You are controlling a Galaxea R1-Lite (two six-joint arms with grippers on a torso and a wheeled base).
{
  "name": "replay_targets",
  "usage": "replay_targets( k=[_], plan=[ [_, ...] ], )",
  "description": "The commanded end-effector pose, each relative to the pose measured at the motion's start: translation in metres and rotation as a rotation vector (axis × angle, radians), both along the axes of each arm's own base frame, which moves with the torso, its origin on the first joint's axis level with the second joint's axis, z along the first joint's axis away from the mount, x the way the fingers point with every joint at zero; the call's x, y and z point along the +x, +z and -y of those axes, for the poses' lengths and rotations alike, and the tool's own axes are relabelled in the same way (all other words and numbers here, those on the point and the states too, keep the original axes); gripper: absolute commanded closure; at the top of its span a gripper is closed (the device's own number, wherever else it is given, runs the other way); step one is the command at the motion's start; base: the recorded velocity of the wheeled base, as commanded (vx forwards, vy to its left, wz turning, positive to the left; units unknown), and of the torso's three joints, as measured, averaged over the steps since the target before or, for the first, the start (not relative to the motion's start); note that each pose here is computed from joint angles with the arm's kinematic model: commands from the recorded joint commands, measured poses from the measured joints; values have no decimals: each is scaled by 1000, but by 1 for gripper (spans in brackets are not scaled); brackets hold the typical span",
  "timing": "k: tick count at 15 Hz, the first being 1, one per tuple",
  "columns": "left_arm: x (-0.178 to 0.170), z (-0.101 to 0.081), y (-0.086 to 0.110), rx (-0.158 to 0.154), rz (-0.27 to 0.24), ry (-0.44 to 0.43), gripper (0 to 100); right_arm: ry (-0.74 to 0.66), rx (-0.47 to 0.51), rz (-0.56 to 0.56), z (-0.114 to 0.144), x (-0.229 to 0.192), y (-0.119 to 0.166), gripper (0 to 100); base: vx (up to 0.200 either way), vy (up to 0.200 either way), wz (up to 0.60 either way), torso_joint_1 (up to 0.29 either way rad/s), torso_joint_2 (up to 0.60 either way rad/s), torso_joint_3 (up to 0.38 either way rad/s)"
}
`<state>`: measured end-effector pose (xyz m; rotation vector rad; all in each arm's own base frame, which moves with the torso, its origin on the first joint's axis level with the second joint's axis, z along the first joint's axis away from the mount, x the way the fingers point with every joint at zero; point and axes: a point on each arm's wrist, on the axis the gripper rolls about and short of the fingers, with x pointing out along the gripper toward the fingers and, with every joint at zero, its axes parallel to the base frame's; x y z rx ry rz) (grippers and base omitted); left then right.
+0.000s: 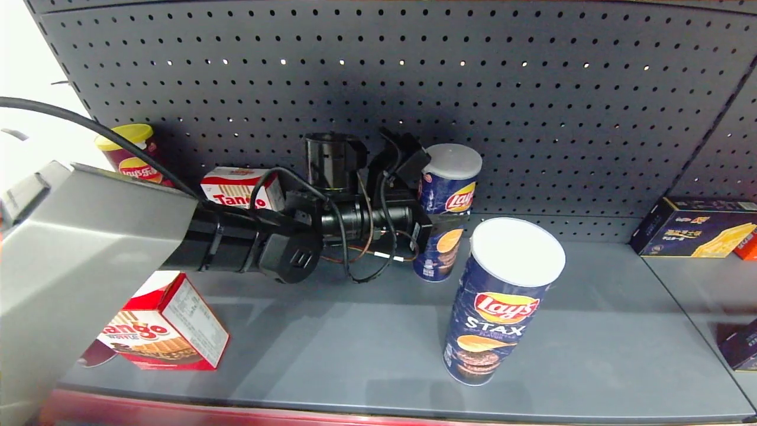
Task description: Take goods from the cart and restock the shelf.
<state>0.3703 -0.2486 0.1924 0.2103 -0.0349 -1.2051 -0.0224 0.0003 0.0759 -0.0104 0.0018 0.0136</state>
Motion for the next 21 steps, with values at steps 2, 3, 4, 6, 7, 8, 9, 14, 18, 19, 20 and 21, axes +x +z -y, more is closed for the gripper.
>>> replay_targets(
  k=[2, 3, 4, 6, 7, 8, 9, 14, 18, 19, 20, 21],
  plan=[
    [-1, 3, -5, 9, -12, -4, 0, 0, 0, -3, 0, 0, 0, 0, 0, 0, 0, 0, 0, 0],
    [-1, 3, -4, 7, -7, 1, 0, 0, 0, -1, 0, 0, 0, 0, 0, 0, 0, 0, 0, 0],
    [-2, 2, -6, 10, -8, 4, 0, 0, 0, -1, 0, 0, 0, 0, 0, 0, 0, 0, 0, 0],
    [-9, -6, -2, 0, 19, 9, 0, 0, 0, -1, 0, 0, 0, 0, 0, 0, 0, 0, 0, 0],
    [-16, -12, 2, -5, 26, 12, 0, 0, 0, -1, 0, 0, 0, 0, 0, 0, 0, 0, 0, 0],
    [-26, -19, 4, -3, 24, 15, 0, 0, 0, -1, 0, 0, 0, 0, 0, 0, 0, 0, 0, 0],
    [-33, -25, 5, -3, 24, 18, 0, 0, 0, -1, 0, 0, 0, 0, 0, 0, 0, 0, 0, 0],
    [-56, -42, -9, 12, 29, 171, 0, 0, 0, -1, 0, 0, 0, 0, 0, 0, 0, 0, 0, 0],
    [-54, -39, -7, 16, 43, 279, 0, 0, 0, -1, 0, 0, 0, 0, 0, 0, 0, 0, 0, 0],
    [-53, -38, -10, 21, 39, 284, 0, 0, 0, -1, 0, 0, 0, 0, 0, 0, 0, 0, 0, 0],
    [-52, -38, -12, 23, 34, 288, 0, 0, 0, 0, 0, 0, 0, 0, 0, 0, 0, 0, 0, 0],
    [-51, -38, -13, 25, 31, 301, 0, 0, 0, -1, 0, 0, 0, 0, 0, 0, 0, 0, 0, 0]
  ],
)
